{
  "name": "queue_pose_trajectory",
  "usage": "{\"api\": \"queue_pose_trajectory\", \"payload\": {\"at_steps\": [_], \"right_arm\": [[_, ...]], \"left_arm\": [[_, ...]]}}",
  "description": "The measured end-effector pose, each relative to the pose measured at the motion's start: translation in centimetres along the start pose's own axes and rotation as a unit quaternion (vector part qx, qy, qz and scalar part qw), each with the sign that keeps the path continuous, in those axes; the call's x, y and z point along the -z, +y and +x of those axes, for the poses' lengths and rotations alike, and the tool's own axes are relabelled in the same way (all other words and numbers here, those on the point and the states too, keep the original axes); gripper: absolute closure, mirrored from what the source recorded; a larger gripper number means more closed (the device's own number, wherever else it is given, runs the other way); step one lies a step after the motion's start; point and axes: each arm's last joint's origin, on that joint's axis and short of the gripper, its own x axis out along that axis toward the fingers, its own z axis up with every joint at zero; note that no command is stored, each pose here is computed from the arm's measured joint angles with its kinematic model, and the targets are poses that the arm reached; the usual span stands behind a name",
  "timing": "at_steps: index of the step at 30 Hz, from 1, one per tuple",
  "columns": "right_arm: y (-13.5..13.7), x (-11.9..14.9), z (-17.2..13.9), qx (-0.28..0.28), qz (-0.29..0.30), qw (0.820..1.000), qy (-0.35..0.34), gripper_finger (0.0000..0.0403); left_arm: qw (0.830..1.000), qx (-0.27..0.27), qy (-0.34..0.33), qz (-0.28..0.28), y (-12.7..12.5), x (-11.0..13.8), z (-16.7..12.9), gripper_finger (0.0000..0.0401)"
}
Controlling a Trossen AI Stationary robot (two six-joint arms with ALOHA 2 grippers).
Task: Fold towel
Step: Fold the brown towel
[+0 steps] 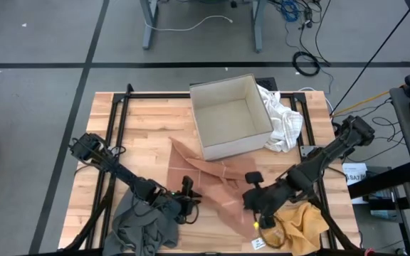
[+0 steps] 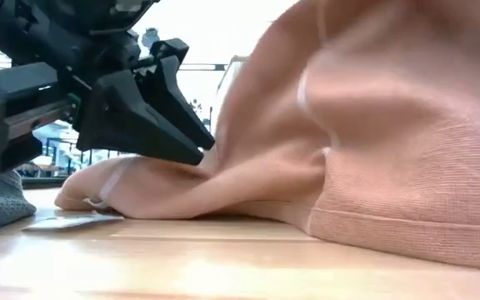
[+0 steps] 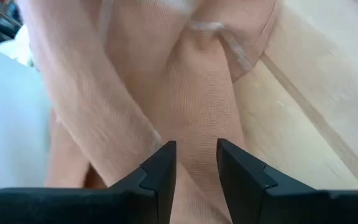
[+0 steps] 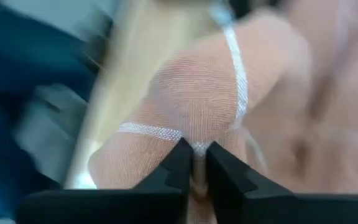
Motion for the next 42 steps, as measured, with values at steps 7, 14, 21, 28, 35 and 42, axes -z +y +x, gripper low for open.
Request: {"api": "queue_pose_trajectory", "payload": {"at_steps": [7, 14, 21, 28, 35, 42], "right_arm": [[-0.7, 1.3, 1.4, 0.096, 0.011, 0.994, 0.057, 0.0253], [0.1, 1.8, 0.9, 0.092, 0.007, 0.994, 0.060, 0.0232], [2.2, 2.2, 0.6, 0.059, -0.022, 0.997, 0.036, 0.0244], [5.8, 1.9, 1.5, -0.009, -0.060, 0.997, -0.038, 0.0245], [7.7, 3.5, 6.8, -0.004, -0.082, 0.996, 0.022, 0.0245], [8.2, 4.7, 11.5, 0.000, -0.086, 0.994, 0.064, 0.0245]], "left_arm": [[1.000, -0.003, 0.012, -0.019, 1.2, 0.5, 0.7, 0.0280], [0.999, 0.019, 0.013, -0.034, 1.9, 0.8, 1.1, 0.0280], [0.999, 0.017, -0.009, -0.042, 1.9, 0.3, 1.1, 0.0280], [0.998, 0.007, -0.044, -0.044, 2.2, -0.5, 0.8, 0.0280], [0.987, 0.102, -0.122, -0.036, 1.2, -1.8, 0.1, 0.0280], [0.975, 0.161, -0.146, -0.054, 0.3, -2.2, -0.4, 0.0280]]}}
